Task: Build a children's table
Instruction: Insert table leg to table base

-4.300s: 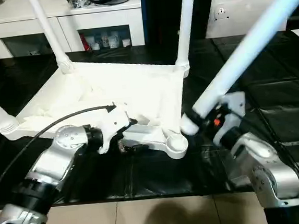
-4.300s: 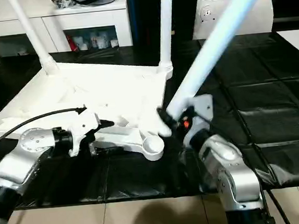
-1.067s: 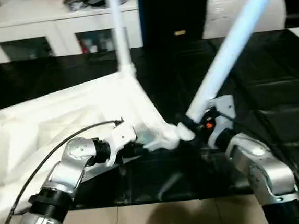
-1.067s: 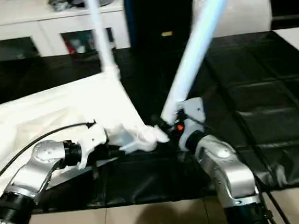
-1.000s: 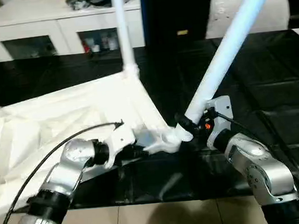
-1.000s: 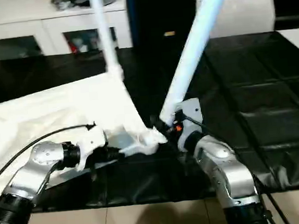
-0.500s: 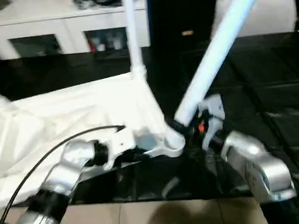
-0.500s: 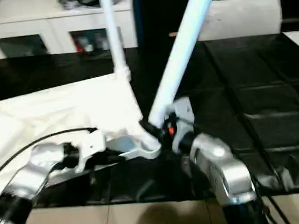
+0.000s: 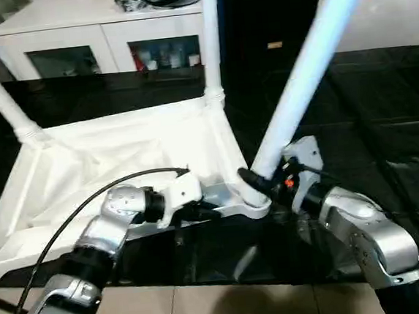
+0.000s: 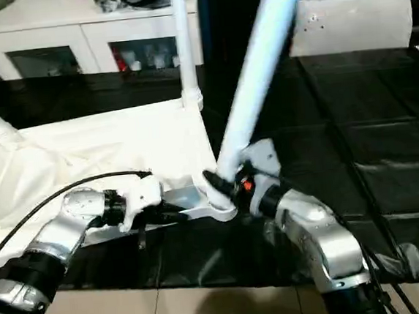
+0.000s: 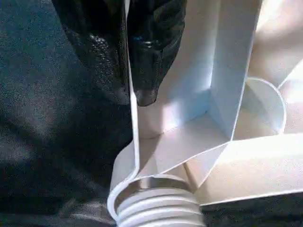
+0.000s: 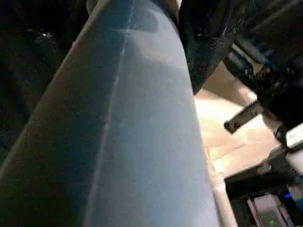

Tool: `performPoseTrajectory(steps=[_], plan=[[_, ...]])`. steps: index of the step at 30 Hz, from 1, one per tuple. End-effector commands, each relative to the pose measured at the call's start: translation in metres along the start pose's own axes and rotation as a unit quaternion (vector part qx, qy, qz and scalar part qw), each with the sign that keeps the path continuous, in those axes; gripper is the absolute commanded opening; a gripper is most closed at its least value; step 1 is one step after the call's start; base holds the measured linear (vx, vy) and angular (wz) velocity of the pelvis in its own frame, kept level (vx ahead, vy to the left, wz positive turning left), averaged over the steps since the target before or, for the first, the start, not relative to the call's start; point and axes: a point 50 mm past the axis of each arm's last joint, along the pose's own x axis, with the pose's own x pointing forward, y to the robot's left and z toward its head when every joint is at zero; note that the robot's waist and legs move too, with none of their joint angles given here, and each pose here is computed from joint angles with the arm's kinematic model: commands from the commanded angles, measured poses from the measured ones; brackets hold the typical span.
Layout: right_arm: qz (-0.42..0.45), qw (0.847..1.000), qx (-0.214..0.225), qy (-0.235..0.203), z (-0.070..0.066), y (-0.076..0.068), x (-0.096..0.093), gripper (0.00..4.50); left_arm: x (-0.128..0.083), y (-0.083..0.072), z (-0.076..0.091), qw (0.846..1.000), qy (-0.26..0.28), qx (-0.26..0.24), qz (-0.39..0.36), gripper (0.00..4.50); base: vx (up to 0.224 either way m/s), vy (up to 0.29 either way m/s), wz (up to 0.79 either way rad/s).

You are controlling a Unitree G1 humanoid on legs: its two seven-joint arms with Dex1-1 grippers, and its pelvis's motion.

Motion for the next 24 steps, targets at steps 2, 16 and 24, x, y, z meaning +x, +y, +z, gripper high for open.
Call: performPoseTrajectory(steps=[2, 16, 24], plan=[[0.013, 1.0, -0.015, 0.019, 0.001, -0.003, 0.007, 1.91, -0.003, -0.012, -0.015, 0.999, 0.008, -0.047, -0.009, 0.0, 0.0, 0.0, 0.0], [0.067, 0.99, -0.02, 0.119, -0.011, -0.009, 0.012, 1.91, -0.004, -0.013, -0.009, 0.999, 0.015, -0.031, -0.001, 0.0, 0.0, 0.0, 0.0], [0.075, 0.989, -0.002, 0.126, -0.012, -0.012, 0.017, 1.91, -0.005, -0.013, -0.008, 1.0, 0.022, -0.021, -0.005, 0.0, 0.0, 0.0, 0.0]])
